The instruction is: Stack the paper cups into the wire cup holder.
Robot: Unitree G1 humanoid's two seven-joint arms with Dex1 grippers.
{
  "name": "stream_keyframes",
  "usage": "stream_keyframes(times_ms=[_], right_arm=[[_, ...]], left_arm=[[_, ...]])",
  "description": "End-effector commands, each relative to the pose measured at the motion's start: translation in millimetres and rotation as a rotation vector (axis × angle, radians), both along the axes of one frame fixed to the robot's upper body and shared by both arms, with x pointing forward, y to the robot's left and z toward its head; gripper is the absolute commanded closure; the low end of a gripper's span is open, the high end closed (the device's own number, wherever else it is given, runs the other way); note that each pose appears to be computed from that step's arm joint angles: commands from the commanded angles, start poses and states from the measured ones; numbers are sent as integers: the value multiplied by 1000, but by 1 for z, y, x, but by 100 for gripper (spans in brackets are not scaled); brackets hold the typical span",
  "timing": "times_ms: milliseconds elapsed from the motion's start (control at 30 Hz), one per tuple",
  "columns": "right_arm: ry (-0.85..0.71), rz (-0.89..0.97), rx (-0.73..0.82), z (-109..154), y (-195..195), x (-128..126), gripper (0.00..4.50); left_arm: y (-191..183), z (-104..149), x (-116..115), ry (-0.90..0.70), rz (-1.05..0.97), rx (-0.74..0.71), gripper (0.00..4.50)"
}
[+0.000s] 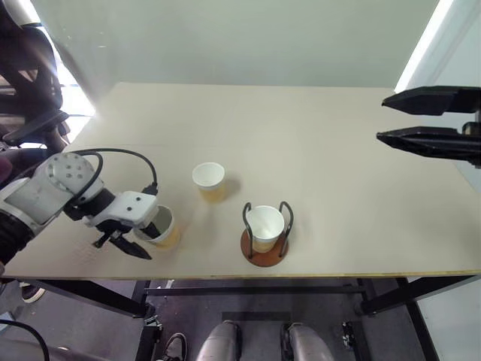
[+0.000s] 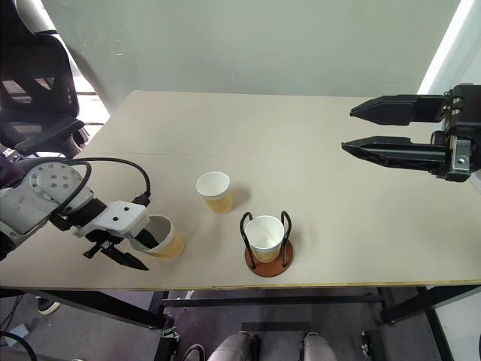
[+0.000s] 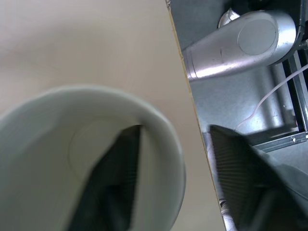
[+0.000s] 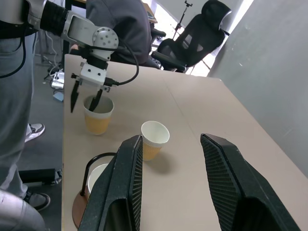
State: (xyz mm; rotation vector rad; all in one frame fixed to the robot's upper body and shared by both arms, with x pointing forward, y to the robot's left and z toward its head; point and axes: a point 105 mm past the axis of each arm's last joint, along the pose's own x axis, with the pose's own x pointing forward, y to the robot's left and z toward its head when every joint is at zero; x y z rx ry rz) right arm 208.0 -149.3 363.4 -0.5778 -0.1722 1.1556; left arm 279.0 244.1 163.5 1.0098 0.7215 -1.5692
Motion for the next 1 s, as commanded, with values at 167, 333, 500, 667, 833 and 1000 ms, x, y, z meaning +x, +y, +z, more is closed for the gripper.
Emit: stream_keyframes(times_ms=[167,333,500,667,833,1000], right_arm=[[-53,-21,-1,8,-2,-5,260],[-54,-24,-3,7,-3,-5,260],[-61,-32,-9,8,-5,-5,260],[-70,-44,-22,8,-6,-7,260],[-45,-59,-48,2,-9,-16,260],[3,-43,-75,-16,-5,-39,260]], left_arm=[[0,24,2,-54,-18,1,444],[-9,39,-2,-77,-54,-40,444],[-38,76,-12,-137,-160,-151,444],[-81,126,-18,-217,-305,-297,444],[-101,152,-5,-282,-375,-325,444],[-119,146,8,-283,-474,-275,444]])
